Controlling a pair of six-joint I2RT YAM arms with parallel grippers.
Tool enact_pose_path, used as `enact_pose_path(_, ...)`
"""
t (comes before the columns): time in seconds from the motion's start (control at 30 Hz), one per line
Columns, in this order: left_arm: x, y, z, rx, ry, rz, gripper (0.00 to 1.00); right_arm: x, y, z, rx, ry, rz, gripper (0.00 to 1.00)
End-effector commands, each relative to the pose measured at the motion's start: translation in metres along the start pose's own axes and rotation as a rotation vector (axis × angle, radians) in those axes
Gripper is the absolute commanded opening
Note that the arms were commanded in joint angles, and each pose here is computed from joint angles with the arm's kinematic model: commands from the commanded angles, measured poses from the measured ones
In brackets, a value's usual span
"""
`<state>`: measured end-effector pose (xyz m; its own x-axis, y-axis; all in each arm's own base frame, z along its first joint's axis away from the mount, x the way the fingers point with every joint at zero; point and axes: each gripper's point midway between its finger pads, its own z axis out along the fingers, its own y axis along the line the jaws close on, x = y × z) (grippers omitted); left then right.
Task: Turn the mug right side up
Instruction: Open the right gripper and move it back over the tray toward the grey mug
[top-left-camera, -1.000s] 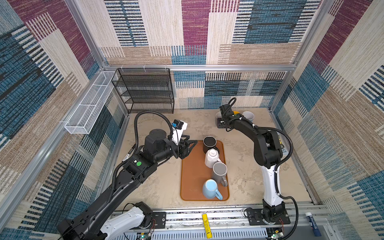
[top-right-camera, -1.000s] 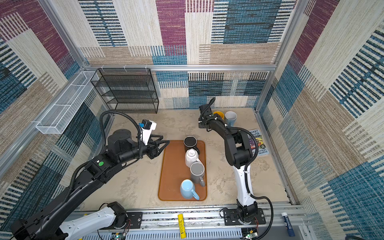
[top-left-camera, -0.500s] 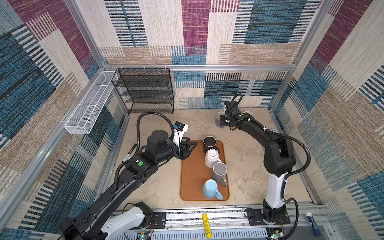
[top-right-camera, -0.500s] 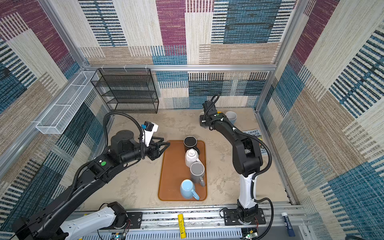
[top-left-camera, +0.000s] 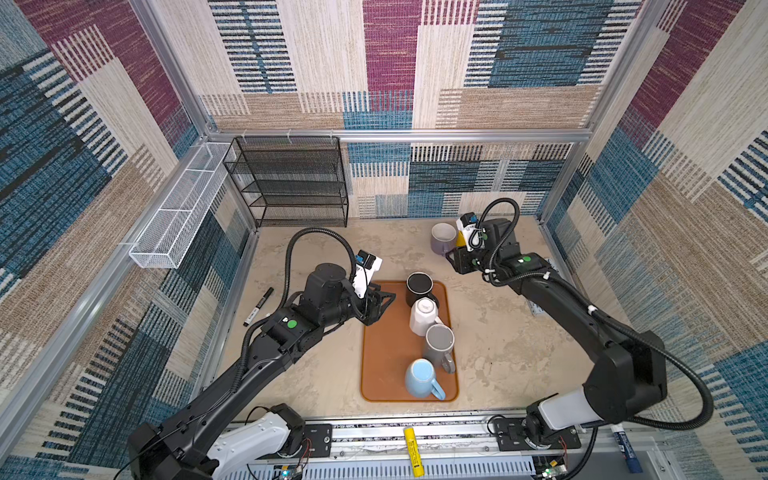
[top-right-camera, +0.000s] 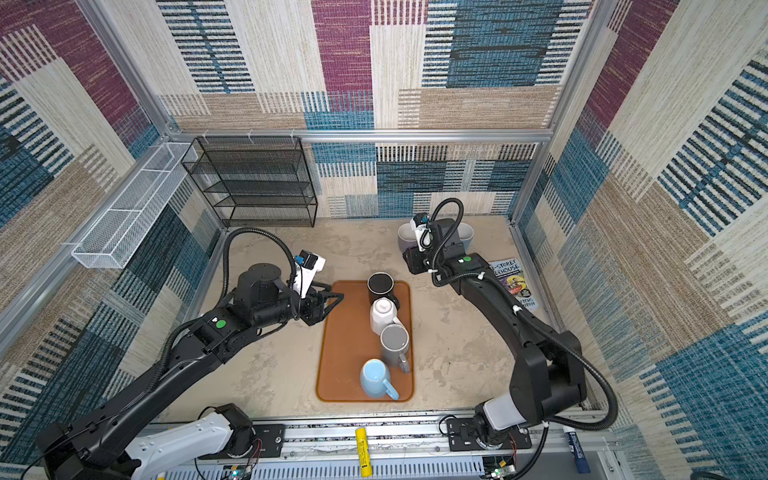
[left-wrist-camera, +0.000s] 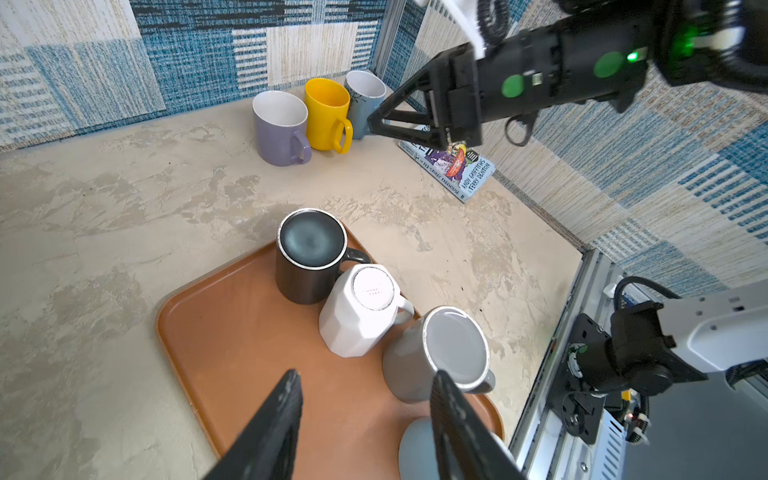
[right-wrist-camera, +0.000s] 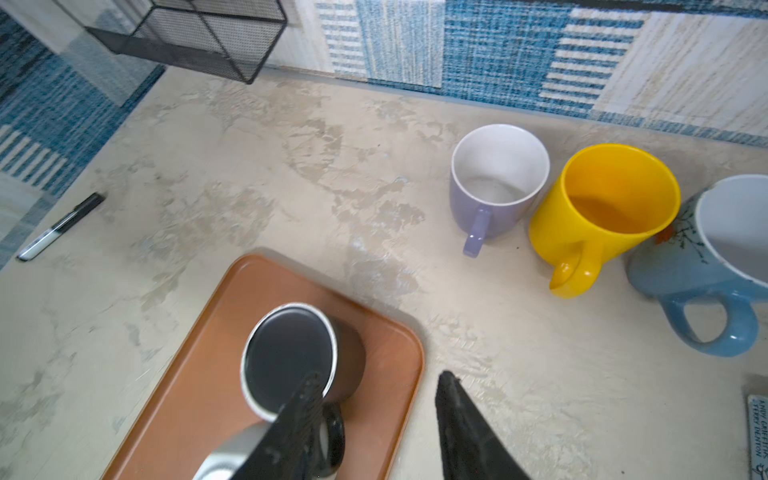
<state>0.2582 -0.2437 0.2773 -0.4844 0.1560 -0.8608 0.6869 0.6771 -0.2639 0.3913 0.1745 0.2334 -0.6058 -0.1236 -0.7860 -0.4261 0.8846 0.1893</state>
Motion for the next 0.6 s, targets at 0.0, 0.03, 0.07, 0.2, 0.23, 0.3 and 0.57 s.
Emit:
enact_pose_path(0.0, -0.011, -0.004, 0.004, 0.025, -0.035, 0.016, 0.51, 0.008, 0.023, -0.019, -0.114, -0.022, -0.019, 0.47)
enact_pose_path(0.03, -0.011, -0.004, 0.007, 0.031, -0.034, 0.012, 0.51, 0.012, 0.029, -0.027, -0.143, -0.029, -0.015, 0.47)
enact_pose_path(0.07, -0.012, -0.004, 0.009, 0.035, -0.034, 0.009, 0.51, 0.016, 0.035, -0.033, -0.170, -0.031, -0.017, 0.47)
enact_pose_path(0.2, -0.013, -0.004, 0.018, 0.048, -0.028, 0.003, 0.51, 0.034, 0.060, -0.059, -0.280, -0.034, -0.032, 0.47)
enact_pose_path(0.23, -0.013, -0.004, 0.019, 0.049, -0.025, 0.002, 0.51, 0.038, 0.068, -0.065, -0.315, -0.033, -0.039, 0.47)
enact_pose_path(0.3, -0.013, -0.003, 0.022, 0.047, -0.018, 0.003, 0.51, 0.045, 0.087, -0.075, -0.390, -0.028, -0.059, 0.47)
enact_pose_path(0.57, -0.016, 0.000, 0.022, 0.024, -0.013, 0.004, 0.51, 0.075, 0.123, -0.091, -0.512, 0.031, -0.078, 0.48)
